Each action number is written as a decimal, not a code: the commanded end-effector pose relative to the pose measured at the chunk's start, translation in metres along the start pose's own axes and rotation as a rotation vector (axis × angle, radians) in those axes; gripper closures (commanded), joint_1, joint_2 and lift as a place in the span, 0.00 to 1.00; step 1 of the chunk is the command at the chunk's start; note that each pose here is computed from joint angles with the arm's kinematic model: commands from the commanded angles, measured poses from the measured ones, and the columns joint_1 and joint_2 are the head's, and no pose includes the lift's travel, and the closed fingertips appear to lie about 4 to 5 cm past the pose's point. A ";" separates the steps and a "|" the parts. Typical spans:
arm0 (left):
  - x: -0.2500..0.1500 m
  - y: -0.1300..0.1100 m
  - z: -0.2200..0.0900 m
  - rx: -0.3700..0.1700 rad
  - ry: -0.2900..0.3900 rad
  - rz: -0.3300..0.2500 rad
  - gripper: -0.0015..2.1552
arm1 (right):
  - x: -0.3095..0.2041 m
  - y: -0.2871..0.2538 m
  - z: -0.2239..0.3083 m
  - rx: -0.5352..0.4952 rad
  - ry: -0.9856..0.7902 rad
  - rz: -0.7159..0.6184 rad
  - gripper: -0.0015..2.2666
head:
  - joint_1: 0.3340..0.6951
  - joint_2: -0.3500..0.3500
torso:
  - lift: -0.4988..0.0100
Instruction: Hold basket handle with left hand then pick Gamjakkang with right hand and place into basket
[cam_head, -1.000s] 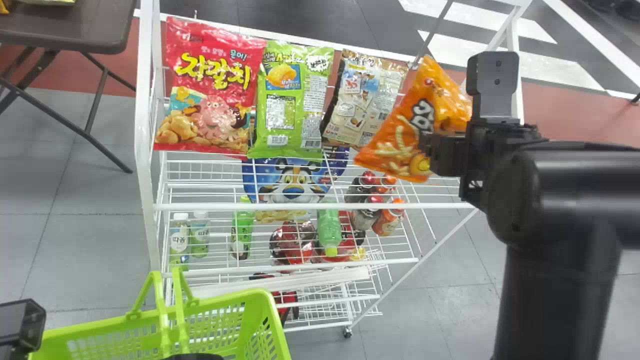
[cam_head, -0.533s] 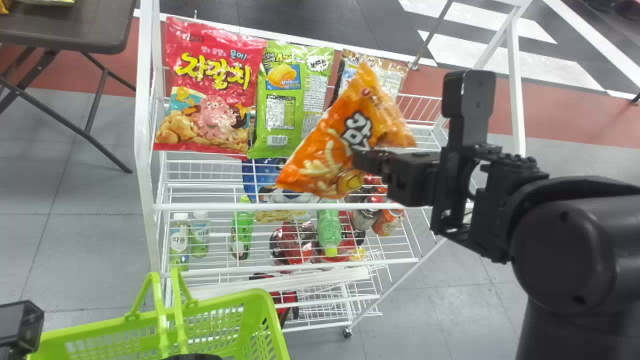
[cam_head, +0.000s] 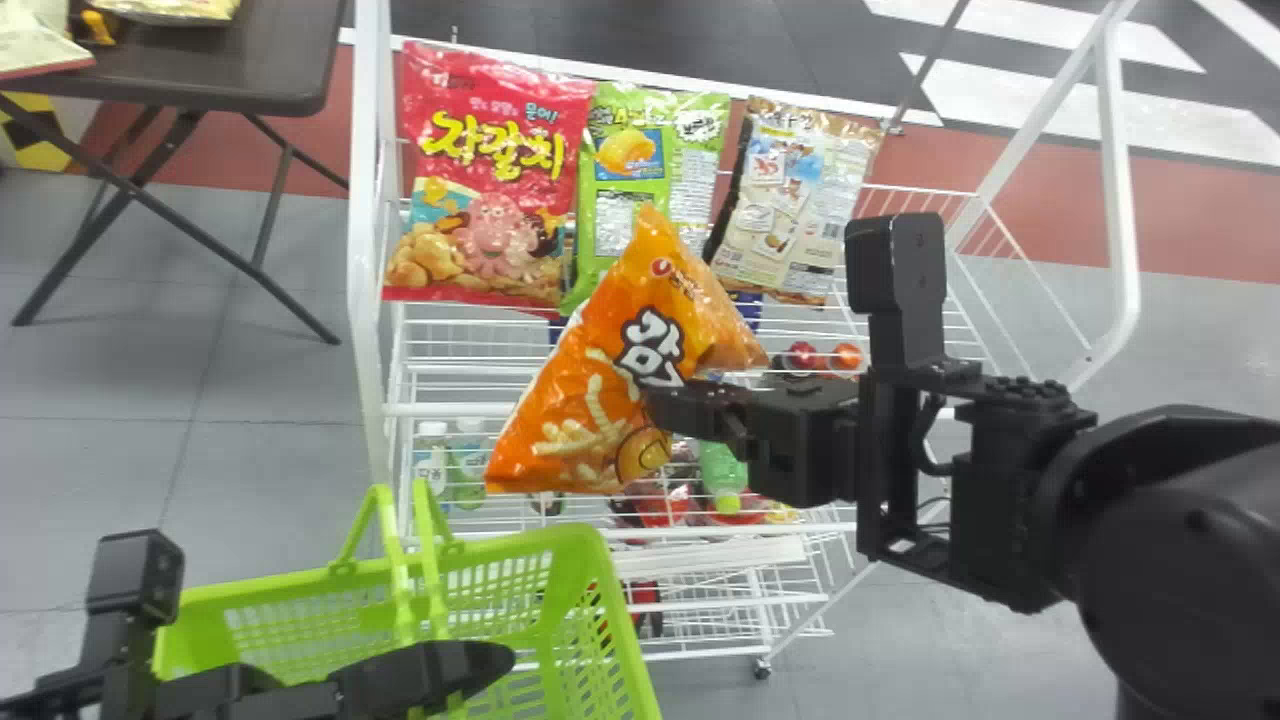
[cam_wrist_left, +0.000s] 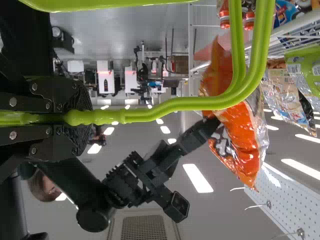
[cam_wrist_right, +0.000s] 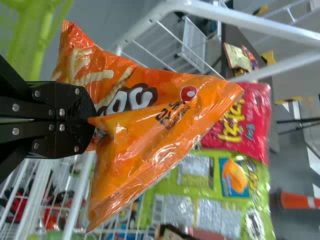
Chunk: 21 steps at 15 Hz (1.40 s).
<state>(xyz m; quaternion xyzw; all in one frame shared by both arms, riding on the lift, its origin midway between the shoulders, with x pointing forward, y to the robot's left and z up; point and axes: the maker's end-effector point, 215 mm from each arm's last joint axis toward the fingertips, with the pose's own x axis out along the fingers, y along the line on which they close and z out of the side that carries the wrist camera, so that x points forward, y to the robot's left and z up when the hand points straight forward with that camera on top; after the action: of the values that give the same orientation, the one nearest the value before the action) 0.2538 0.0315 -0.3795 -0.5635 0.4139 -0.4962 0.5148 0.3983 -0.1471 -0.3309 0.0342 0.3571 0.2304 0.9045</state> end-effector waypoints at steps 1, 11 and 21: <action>0.000 -0.005 0.007 0.016 -0.005 -0.003 1.00 | 0.002 0.018 -0.013 -0.007 0.024 0.037 0.99 | 1.00 0.20 | 0.95; 0.009 -0.018 0.019 0.048 -0.006 -0.031 1.00 | 0.018 0.062 -0.100 -0.017 0.224 0.176 0.87 | 1.00 0.32 | 0.95; 0.010 -0.018 0.021 0.040 -0.007 -0.044 1.00 | 0.011 0.038 -0.142 0.164 0.281 0.211 0.04 | 1.00 0.28 | 0.95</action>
<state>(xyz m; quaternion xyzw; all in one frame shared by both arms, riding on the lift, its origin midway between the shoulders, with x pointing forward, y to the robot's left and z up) 0.2749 0.0268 -0.3592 -0.5623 0.3897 -0.5145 0.5169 0.3040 -0.1118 -0.4211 0.0954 0.4766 0.3150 0.8152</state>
